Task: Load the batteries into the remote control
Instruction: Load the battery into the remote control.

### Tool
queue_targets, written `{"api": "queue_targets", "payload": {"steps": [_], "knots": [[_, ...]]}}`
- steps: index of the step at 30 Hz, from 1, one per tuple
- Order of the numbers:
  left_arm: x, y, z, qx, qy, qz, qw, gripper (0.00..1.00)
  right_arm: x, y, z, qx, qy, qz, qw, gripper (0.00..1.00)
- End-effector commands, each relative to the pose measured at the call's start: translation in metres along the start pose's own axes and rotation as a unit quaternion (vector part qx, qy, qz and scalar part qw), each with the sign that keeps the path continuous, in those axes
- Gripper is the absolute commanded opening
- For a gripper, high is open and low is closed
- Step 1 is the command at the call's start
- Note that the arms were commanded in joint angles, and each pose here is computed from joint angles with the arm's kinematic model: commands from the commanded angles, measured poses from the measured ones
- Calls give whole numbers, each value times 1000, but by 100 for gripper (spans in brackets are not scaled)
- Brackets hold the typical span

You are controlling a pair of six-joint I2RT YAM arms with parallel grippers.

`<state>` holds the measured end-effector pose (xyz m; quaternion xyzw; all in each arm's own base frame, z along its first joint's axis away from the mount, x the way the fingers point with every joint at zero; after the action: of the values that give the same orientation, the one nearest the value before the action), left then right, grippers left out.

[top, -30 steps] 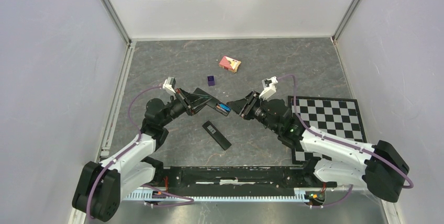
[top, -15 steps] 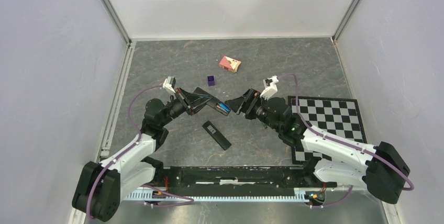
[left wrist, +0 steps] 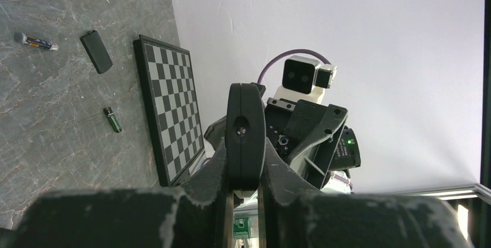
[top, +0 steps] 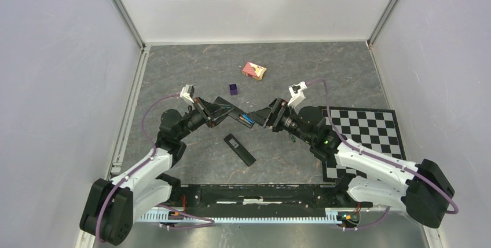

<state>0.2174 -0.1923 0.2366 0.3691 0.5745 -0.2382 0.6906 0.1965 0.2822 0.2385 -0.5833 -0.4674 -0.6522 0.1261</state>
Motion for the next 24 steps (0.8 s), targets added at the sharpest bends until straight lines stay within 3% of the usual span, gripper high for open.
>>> {"api": "queue_targets", "payload": {"steps": [1,9,24], "knots": [[-24,4,2,-3,-43,26,999,2,9,-4,3,33,15,-10,999,81],[-28,4,1,-2,-50,27,998,2,4,-7,6,41,13,3,999,54],[-48,-7,-2,47,-107,78,990,2,14,-12,11,47,78,52,994,36]]}}
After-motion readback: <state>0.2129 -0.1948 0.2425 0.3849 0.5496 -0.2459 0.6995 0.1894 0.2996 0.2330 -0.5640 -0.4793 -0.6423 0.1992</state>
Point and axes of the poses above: each gripper's point midway between its finger pads, its own z axis out along the fingers, its own x axis along the line the jaws close on, y = z × x, the point moved 4 cm from there along -z, back along the fingers, and after that the axes turned 4 degrees about z, right-handed, at the moved point
